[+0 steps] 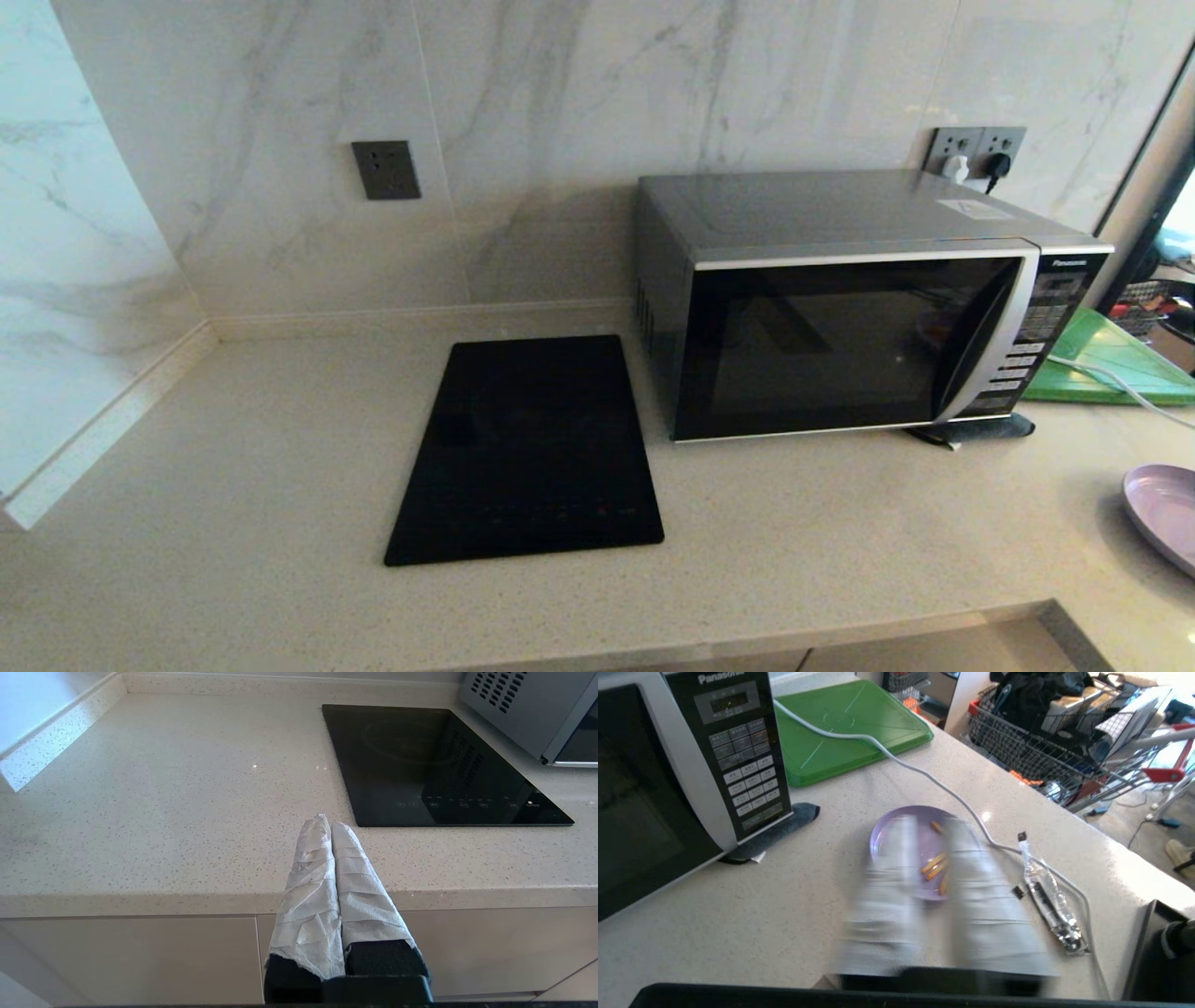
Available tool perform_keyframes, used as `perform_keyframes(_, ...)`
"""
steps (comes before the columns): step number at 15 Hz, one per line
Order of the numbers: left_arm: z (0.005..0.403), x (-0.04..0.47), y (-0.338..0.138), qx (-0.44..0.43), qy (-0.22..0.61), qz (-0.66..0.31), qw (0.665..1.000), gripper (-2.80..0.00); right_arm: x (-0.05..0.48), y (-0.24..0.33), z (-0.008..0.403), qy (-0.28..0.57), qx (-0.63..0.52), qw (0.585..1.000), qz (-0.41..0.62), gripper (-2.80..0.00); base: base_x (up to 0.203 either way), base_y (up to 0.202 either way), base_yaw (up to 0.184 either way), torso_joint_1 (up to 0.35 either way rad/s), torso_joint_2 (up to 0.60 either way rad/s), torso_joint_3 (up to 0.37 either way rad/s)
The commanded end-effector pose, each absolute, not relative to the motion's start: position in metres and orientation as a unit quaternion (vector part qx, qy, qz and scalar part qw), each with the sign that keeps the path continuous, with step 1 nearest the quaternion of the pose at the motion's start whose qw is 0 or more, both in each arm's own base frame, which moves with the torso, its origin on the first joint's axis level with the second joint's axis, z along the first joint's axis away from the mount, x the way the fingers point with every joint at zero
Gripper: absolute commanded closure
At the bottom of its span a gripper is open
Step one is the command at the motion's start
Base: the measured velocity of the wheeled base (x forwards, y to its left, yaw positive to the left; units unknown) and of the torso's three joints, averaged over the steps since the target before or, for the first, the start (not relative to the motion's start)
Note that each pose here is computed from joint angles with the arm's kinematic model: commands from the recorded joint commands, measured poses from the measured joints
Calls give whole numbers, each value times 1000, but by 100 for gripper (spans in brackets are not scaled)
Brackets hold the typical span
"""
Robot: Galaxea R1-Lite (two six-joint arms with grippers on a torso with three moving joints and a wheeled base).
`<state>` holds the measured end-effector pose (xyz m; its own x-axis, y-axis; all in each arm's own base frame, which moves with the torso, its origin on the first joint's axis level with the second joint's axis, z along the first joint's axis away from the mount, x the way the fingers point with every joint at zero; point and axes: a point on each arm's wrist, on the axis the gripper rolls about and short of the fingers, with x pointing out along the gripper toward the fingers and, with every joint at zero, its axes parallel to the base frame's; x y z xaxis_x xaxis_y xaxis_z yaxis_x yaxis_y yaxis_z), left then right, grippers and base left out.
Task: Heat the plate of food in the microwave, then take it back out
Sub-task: Open the microwave oven
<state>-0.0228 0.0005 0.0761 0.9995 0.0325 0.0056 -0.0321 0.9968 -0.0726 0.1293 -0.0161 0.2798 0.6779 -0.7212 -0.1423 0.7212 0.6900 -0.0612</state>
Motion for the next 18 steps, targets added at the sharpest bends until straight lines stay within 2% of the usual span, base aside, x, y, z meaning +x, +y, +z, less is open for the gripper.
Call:
perform_keyframes(1,76,-23,1,-37,-4,17,999,0,143,-16,277,94,-8,913,-396,-280,0,0,0,0,0,0)
perform_keyframes(7,76,-23,1,-37,-3,17,999,0,181,-17,251,136,-37,885,-444,-280,0,0,0,0,0,0)
perform_keyframes(18,76,-23,1,-37,-3,17,999,0,285,11,190,129,-61,899,-415,-280,0,0,0,0,0,0)
